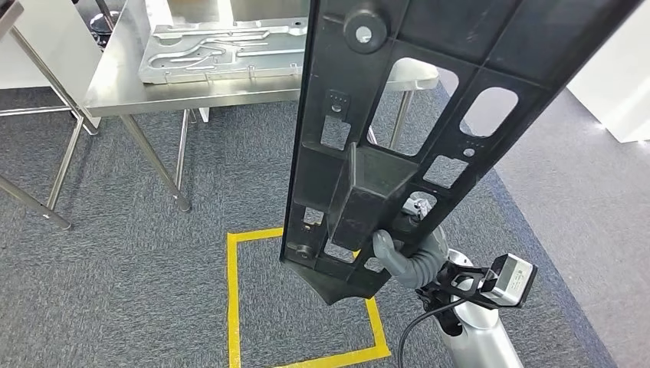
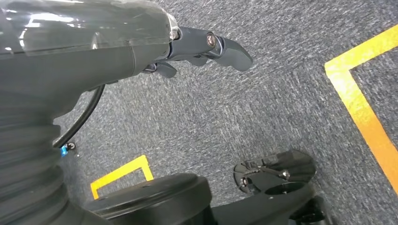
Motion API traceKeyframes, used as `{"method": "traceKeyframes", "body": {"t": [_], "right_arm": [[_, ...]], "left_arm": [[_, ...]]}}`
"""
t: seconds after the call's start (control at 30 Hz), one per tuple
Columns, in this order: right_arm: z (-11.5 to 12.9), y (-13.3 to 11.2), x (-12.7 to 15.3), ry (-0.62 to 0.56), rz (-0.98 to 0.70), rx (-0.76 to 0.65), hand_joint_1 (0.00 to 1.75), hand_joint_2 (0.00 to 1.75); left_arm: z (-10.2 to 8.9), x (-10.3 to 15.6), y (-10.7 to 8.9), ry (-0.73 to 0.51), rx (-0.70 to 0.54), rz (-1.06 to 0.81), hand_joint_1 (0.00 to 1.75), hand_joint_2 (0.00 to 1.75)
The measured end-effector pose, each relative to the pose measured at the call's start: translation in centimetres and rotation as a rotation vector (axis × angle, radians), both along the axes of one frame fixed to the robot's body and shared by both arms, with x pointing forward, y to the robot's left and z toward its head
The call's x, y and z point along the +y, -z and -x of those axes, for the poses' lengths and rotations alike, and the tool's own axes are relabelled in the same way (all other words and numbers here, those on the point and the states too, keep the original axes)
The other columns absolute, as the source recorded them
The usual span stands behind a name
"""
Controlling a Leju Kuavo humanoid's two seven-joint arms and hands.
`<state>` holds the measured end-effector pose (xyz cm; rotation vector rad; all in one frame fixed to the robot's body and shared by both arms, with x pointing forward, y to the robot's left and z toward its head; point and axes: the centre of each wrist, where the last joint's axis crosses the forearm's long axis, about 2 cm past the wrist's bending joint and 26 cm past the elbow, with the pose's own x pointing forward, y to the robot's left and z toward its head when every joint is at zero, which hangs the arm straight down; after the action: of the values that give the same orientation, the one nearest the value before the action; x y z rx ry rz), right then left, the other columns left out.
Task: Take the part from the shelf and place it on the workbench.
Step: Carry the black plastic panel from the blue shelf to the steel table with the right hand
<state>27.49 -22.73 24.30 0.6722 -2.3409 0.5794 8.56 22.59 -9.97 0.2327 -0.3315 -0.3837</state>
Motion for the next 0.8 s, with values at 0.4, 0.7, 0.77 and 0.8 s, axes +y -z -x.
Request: {"method": "traceKeyframes", "body": {"t": [0.4, 0.7, 0.77, 0.8], "right_arm": [[-0.44, -0.59, 0.16, -0.010, 0.000, -0.016, 1.68, 1.75], [-0.43, -0.51, 0.17, -0.009, -0.001, -0.007, 1.68, 1.75], [-0.40, -0.47, 0.19, -0.010, -0.001, -0.005, 1.68, 1.75], [-0.41, -0.48, 0.19, -0.010, -0.001, -0.005, 1.68, 1.75]], "left_arm": [[0.25, -0.29, 0.01, -0.025, 0.010, 0.001, 0.00, 1.75], [0.64, -0.30, 0.08, -0.017, 0.025, -0.003, 0.00, 1.75], [0.66, -0.27, 0.09, -0.017, 0.025, -0.004, 0.00, 1.75], [0.67, -0.26, 0.09, -0.017, 0.025, -0.004, 0.00, 1.75]]}}
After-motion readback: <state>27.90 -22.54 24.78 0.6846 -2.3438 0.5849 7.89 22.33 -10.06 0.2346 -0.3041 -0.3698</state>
